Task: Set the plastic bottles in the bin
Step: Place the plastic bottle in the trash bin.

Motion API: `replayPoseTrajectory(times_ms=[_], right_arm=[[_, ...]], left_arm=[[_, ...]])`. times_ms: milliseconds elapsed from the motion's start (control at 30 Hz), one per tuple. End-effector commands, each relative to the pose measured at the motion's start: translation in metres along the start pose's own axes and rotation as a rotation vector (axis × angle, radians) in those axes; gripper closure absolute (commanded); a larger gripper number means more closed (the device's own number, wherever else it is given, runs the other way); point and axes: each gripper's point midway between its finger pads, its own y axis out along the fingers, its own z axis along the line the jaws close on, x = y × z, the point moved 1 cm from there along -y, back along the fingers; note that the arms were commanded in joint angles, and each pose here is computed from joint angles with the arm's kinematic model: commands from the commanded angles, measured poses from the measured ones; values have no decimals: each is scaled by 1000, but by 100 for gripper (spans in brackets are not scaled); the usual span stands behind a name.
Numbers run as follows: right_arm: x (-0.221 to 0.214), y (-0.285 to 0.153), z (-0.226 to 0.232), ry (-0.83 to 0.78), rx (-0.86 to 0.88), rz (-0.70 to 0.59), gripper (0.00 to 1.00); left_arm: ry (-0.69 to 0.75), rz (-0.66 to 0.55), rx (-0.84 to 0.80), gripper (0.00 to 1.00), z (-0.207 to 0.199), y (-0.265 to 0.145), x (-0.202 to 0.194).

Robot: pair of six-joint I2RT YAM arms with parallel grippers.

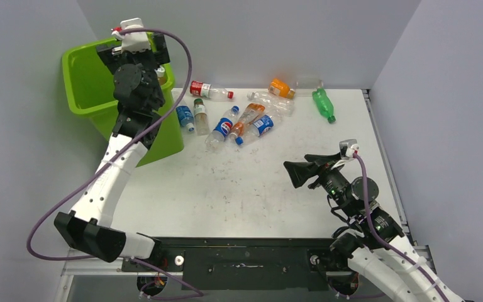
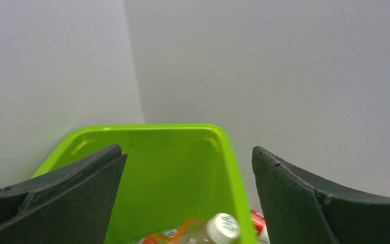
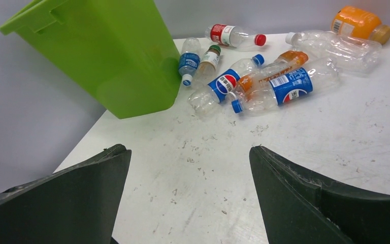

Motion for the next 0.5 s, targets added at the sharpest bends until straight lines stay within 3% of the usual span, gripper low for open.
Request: replayPoseTrajectory(times_ms=[0,100,233,367,467], right_arm=[[27,4,-5,5,-76,-75,10],[26,13,-22,5,-189,-58,10],[28,23,-41,7,-321,-49,10],[24,33,-58,3,-430,-32,10],[20,40,-71,10,-486,-38,10]], left_arm=[[-173,-137,-143,4,-10,-56,94],[-202,-86,-367,4,-48,-102,99],[-100,110,-649,4,-94,-164,51],[-26,259,-775,4,-101,-209,-5],[18,290,-819,4,-89,-229,-39]])
